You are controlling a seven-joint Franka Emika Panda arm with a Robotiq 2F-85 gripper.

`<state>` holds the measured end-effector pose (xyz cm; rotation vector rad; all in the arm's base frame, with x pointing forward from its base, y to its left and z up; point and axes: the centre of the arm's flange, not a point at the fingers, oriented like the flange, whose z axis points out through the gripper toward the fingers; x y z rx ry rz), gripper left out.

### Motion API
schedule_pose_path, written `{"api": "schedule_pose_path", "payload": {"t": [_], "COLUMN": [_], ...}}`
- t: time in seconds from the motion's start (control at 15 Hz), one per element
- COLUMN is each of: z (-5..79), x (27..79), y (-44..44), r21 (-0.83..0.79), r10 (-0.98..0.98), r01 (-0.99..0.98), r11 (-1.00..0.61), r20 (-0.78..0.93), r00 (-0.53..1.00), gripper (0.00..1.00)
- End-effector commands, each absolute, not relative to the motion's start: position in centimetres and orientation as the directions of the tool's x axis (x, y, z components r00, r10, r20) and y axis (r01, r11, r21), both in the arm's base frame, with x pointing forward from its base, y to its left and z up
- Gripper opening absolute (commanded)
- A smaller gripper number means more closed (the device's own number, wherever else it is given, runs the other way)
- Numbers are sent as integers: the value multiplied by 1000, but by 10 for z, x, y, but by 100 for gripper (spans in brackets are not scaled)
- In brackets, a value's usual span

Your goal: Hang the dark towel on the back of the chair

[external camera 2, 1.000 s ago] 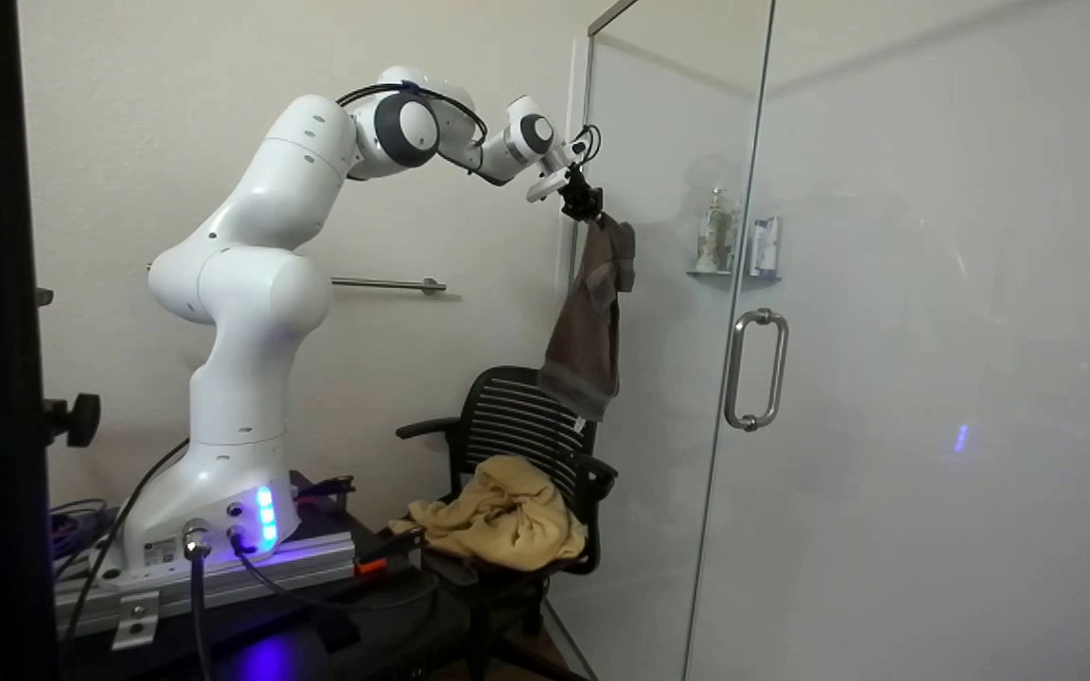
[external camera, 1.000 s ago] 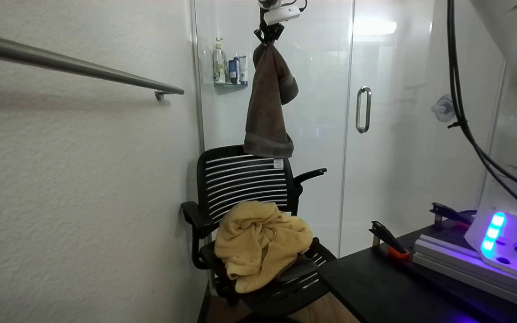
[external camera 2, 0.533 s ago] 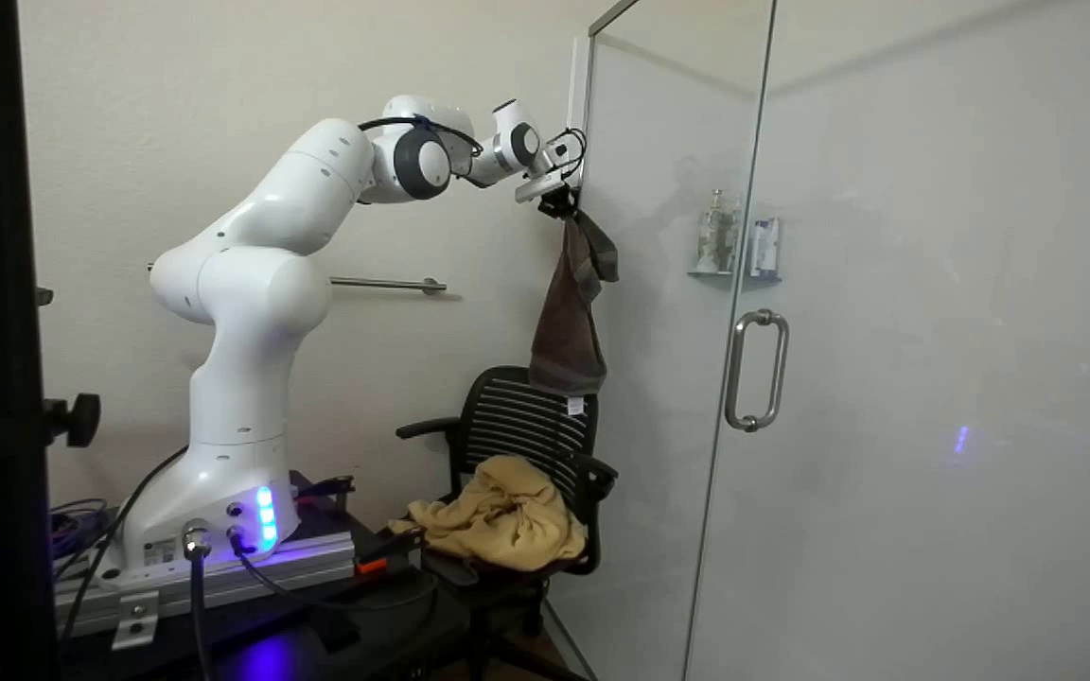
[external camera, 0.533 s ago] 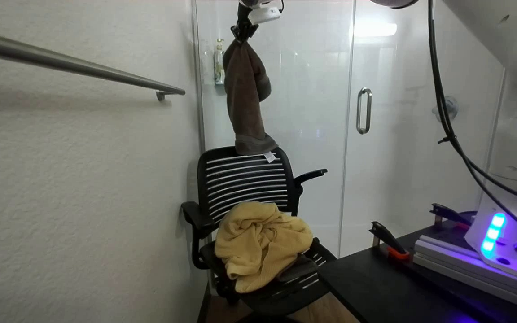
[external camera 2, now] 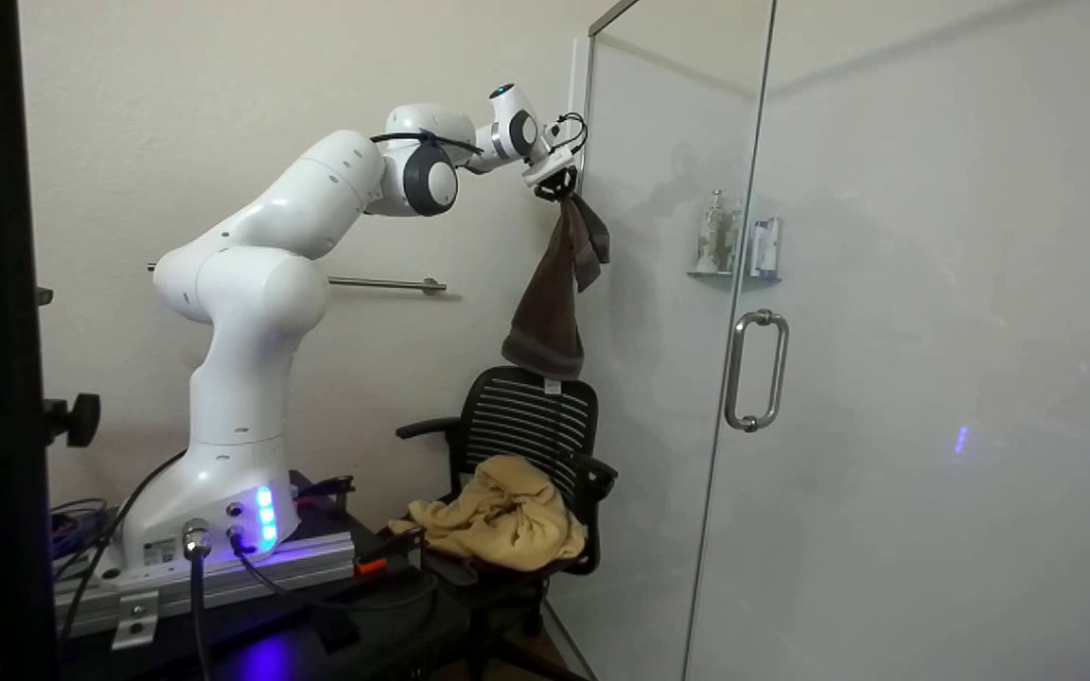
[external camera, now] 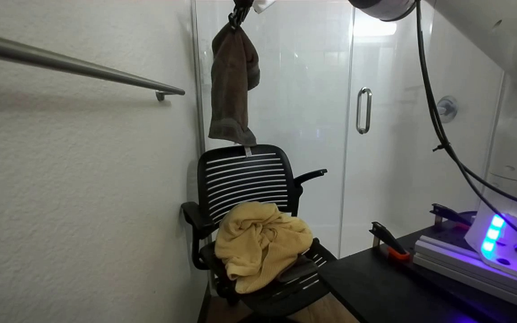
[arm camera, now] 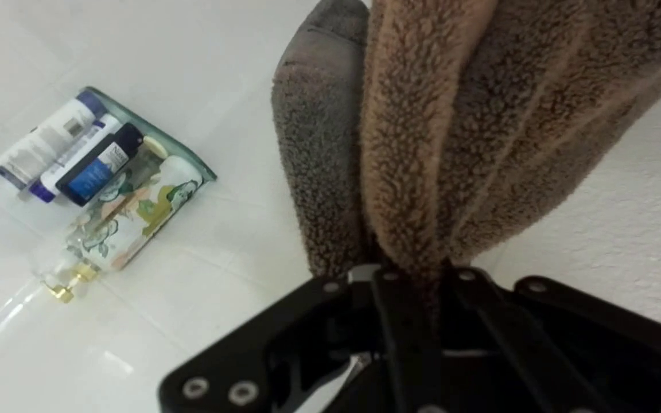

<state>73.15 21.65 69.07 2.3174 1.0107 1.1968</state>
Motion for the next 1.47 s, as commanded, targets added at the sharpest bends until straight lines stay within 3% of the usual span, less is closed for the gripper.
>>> {"api": "schedule_pose_path", "payload": {"t": [0.0, 0.2, 0.27, 0.33, 0.47, 0.53, 0.67, 1.0, 1.4], "z": [724, 695, 693, 685, 682, 684, 667, 667, 659], "x": [769, 776, 733, 737, 737, 737, 741, 781, 769], "y": [220, 217, 213, 214, 216, 216, 206, 216, 246], "r21": [637, 627, 620, 616, 614, 615, 650, 768, 669], "r10": [777, 767, 766, 766, 766, 765, 761, 816, 675], "r01": [447, 443, 450, 455, 457, 456, 397, 282, 323], "r11": [-628, -641, -643, -643, -643, -643, -648, -575, -670], "r20": [536, 539, 535, 530, 530, 531, 525, 561, 730], "r00": [330, 348, 357, 364, 365, 363, 382, 139, -112], "gripper": [3, 3, 3, 11, 11, 3, 3, 3, 3]}}
